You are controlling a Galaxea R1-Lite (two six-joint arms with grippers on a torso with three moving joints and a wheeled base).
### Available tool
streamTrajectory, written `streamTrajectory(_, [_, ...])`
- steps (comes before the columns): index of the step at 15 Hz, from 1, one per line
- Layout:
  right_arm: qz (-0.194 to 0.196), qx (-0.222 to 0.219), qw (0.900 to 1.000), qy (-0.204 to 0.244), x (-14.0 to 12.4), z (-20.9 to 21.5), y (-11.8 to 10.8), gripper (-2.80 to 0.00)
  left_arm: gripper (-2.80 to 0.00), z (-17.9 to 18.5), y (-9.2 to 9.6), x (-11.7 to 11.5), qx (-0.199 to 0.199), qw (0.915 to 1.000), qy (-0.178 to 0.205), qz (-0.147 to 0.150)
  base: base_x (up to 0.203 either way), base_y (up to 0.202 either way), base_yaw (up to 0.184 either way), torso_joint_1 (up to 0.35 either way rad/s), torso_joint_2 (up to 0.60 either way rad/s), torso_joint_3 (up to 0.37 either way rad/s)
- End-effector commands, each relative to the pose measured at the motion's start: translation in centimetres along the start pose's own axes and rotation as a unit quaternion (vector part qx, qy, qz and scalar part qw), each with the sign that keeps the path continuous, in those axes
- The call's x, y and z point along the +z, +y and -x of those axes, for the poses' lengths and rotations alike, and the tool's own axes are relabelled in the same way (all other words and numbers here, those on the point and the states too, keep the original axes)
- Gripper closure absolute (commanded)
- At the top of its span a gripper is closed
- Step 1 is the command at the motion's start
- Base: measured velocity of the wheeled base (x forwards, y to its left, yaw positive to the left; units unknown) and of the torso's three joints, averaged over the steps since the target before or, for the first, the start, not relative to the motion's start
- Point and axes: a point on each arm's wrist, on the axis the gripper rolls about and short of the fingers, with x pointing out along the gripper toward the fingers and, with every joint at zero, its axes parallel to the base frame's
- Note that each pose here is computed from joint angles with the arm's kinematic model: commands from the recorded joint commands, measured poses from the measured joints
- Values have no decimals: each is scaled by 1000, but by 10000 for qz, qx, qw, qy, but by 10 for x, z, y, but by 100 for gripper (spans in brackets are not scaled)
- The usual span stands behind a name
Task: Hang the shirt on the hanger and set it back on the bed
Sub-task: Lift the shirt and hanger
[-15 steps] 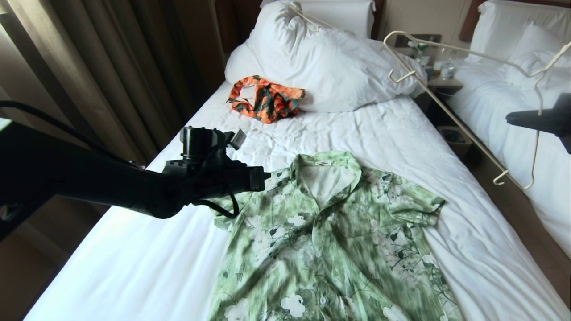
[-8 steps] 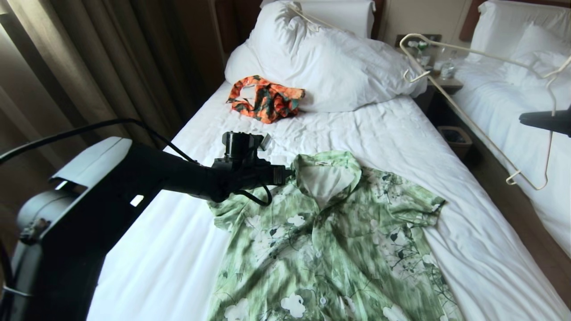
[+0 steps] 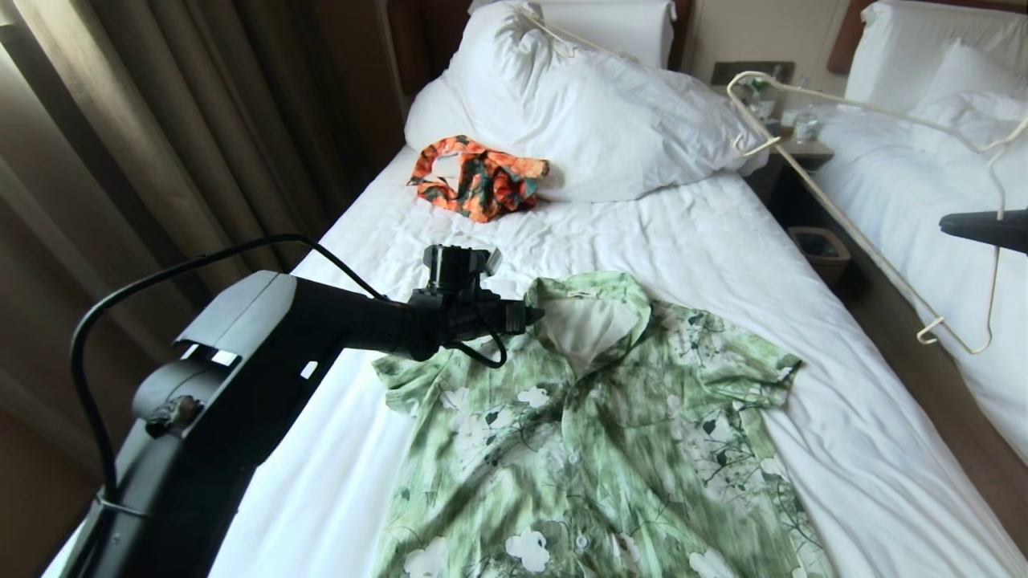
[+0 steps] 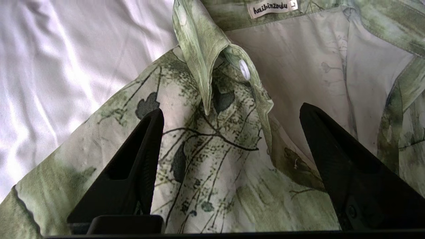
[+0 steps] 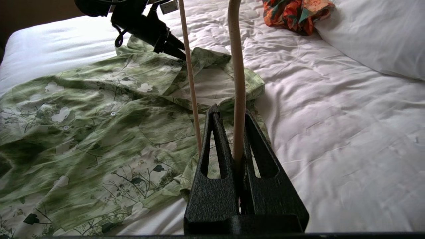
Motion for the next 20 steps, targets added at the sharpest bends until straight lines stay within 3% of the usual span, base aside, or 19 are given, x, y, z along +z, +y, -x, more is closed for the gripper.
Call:
streamTrajectory(1, [15,4,10000,-33,1,1,1,0,-280,-15,2,-12,51,10000,35,6,0,0,0,0,0,0])
streamTrajectory(7, [-48,-15,10000,-26,-4,3,0,0,-280,-36,7,-22,361,9993,-91,-54,0,0,0,0,0,0])
streamTrajectory(8, [-58,-14,10000,-26,-5,3,0,0,0,-36,7,-21,357,9993,-128,-58,0,0,0,0,0,0])
streamTrajectory(13, [-127,-33,9999,-18,-10,4,-2,0,0,-36,4,-15,307,9985,-440,-104,0,0,0,0,0,0])
streamTrajectory(18, [-188,-67,9998,-8,-15,6,-5,0,0,-29,-22,-4,323,9979,-547,-112,0,0,0,0,0,0])
streamTrajectory(20, [-246,-57,9997,-8,-20,6,-6,0,0,-19,-36,6,338,9974,-637,39,0,0,0,0,0,0])
